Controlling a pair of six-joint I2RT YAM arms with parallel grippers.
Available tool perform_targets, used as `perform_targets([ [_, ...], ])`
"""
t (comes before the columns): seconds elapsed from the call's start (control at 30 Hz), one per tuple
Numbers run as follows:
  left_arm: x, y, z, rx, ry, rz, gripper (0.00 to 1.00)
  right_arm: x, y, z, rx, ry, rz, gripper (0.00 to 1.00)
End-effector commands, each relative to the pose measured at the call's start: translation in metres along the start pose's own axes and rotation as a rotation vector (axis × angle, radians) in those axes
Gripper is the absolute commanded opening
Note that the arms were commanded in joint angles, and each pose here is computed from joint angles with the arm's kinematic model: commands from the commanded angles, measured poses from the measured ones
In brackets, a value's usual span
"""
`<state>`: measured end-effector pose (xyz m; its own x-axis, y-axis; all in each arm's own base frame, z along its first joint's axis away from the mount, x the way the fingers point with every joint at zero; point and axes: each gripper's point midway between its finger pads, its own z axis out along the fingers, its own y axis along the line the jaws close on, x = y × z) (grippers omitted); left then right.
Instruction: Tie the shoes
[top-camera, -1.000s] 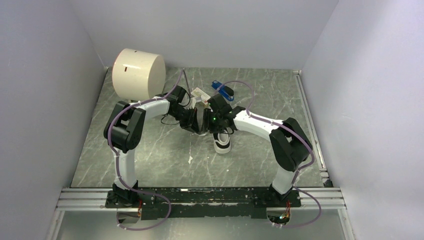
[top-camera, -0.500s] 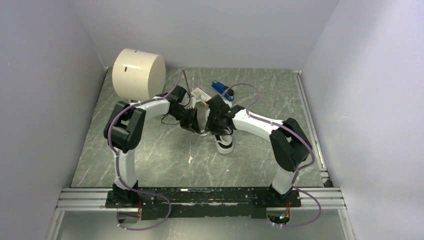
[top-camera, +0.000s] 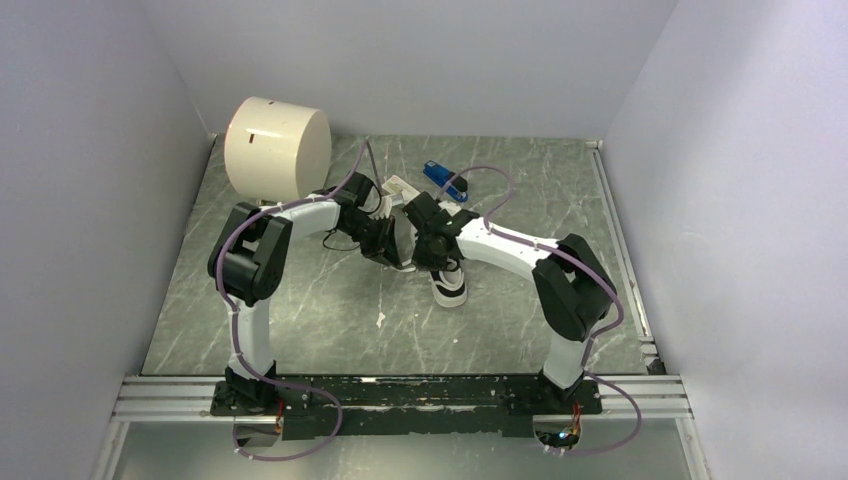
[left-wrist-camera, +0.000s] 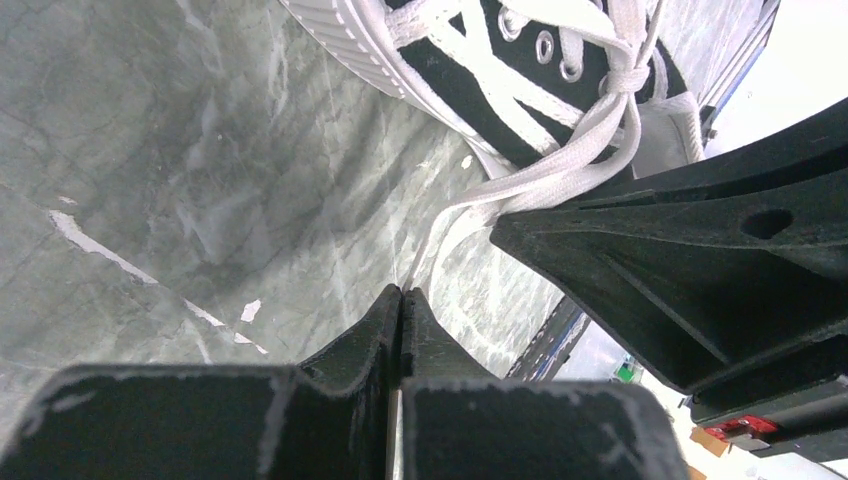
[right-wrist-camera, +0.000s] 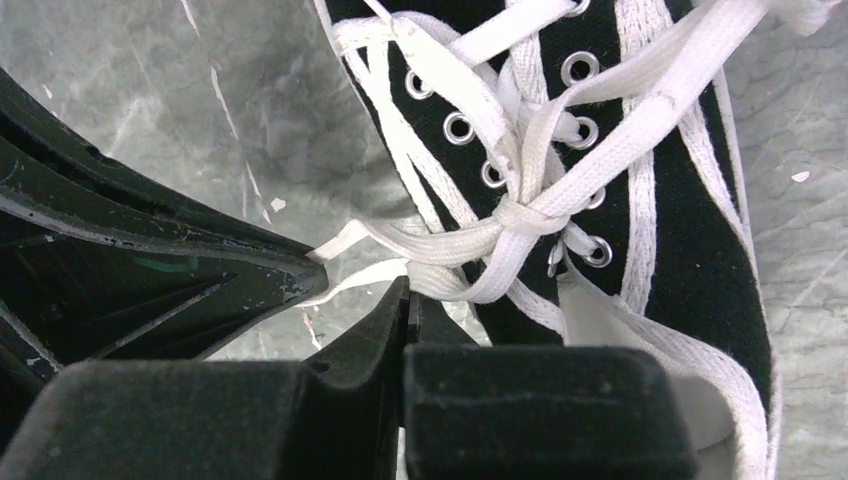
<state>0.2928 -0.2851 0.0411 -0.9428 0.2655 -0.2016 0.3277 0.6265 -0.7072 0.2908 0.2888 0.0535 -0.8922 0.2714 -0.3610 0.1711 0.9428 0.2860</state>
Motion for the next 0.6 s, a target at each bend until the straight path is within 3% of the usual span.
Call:
perform_targets([
  [0.0, -0.005, -0.007, -0.006, 0.003, -0.018, 0.035, 0.05, -0.006, -0.002, -0.015, 0.012, -0.023, -0.066, 0.0],
  [0.13, -0.007, -0.003, -0.006, 0.0, -0.018, 0.032, 0.05, -0.004, 0.022, -0.033, -0.151, -0.006, -0.221, 0.0],
  [0.3, -0.008, -0.002, -0.005, -0.002, -0.013, 0.033, 0.05, 0.035, 0.044, -0.054, -0.407, 0.166, -0.396, 0.0],
  [0.57, -0.007, 0.0, -0.003, -0.001, -0.008, 0.028, 0.05, 0.054, 0.056, -0.07, -0.554, 0.255, -0.459, 0.0],
])
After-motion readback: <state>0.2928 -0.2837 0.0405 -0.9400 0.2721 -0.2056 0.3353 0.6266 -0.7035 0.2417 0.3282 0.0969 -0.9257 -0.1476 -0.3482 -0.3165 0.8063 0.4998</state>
